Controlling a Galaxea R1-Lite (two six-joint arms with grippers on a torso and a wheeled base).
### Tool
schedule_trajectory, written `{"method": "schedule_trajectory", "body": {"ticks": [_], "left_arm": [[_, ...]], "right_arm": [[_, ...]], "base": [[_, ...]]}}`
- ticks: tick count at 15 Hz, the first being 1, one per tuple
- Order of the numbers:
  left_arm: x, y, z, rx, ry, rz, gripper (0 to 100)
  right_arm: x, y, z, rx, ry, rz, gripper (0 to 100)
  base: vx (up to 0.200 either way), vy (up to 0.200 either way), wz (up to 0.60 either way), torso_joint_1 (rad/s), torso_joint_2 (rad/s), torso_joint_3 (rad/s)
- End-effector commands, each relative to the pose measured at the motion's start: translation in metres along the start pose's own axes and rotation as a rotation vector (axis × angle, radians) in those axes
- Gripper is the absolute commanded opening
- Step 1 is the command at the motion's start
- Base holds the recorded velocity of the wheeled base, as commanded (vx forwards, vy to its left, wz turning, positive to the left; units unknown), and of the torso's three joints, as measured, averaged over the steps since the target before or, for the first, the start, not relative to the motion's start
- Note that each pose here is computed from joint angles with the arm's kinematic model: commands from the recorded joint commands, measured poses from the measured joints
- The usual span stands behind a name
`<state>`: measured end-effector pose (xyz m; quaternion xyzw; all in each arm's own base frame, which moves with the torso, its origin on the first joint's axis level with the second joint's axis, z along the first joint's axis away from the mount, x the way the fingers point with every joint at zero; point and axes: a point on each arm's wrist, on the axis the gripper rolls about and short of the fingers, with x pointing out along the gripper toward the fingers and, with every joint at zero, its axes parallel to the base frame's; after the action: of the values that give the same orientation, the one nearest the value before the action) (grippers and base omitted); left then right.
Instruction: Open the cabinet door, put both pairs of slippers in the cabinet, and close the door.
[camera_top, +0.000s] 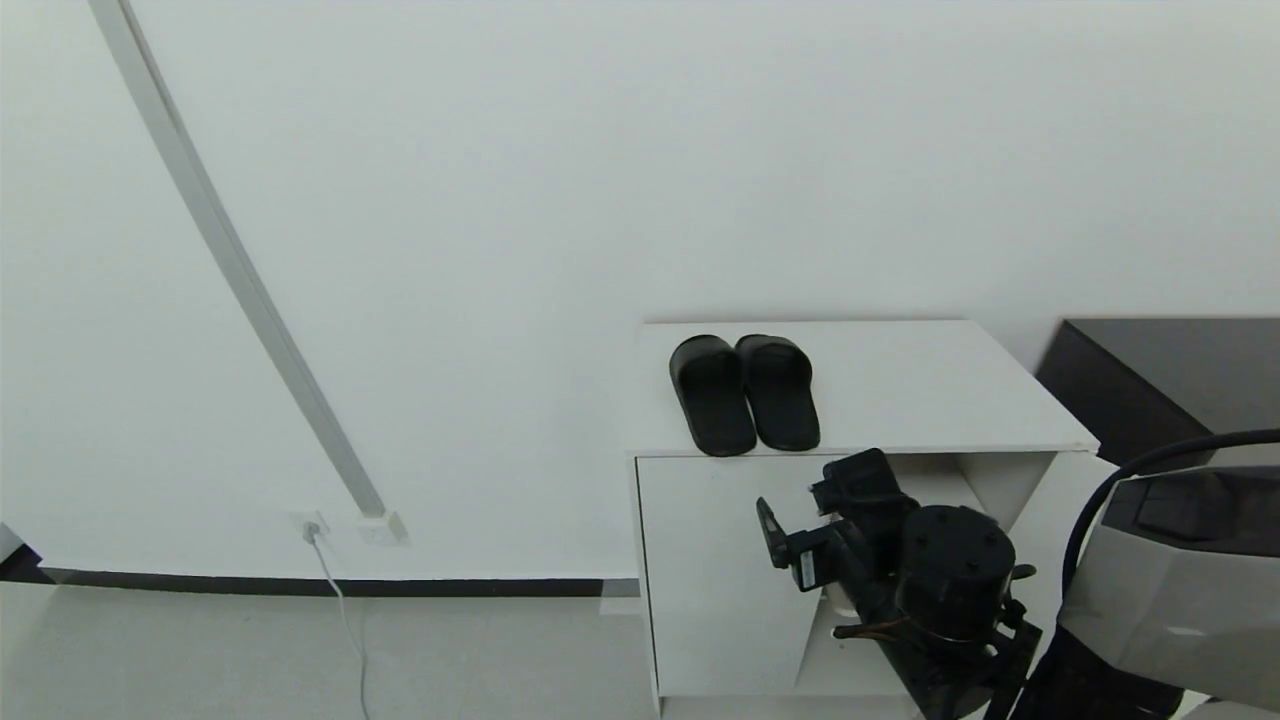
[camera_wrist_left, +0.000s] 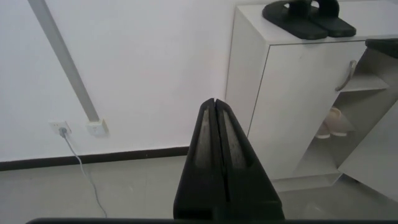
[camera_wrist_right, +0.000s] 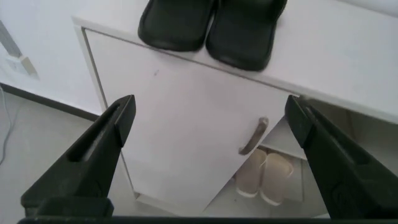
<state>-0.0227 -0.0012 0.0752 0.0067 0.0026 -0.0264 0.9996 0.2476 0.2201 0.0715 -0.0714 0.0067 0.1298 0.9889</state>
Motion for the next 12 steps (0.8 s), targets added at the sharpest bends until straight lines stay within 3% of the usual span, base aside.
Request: {"method": "schedule_trajectory", "body": {"ticks": [1, 6, 10, 12], "left_arm": [[0.0, 0.0, 0.0, 0.0, 0.002, 0.001, 0], [0.0, 0.0, 0.0, 0.0, 0.001, 0.001, 0], [0.0, 0.0, 0.0, 0.002, 0.001, 0.001, 0], [0.0, 0.0, 0.0, 0.0, 0.002, 0.001, 0]], "right_arm": [[0.001, -0.003, 0.004, -0.002, -0.016, 0.02, 100], [0.027, -0.014, 0.046, -0.007, -0.035, -0.011, 100], [0.048, -0.006, 0.075, 0.17, 0.183, -0.03, 100], [0.051, -0.004, 0.081, 0.209, 0.217, -0.069, 100]], "base": [[0.0, 0.0, 0.0, 0.159, -0.36, -0.198], [0.0, 0.0, 0.0, 0.013, -0.02, -0.012], [0.0, 0.0, 0.0, 0.0, 0.0, 0.0], [0.0, 0.0, 0.0, 0.0, 0.0, 0.0]]}}
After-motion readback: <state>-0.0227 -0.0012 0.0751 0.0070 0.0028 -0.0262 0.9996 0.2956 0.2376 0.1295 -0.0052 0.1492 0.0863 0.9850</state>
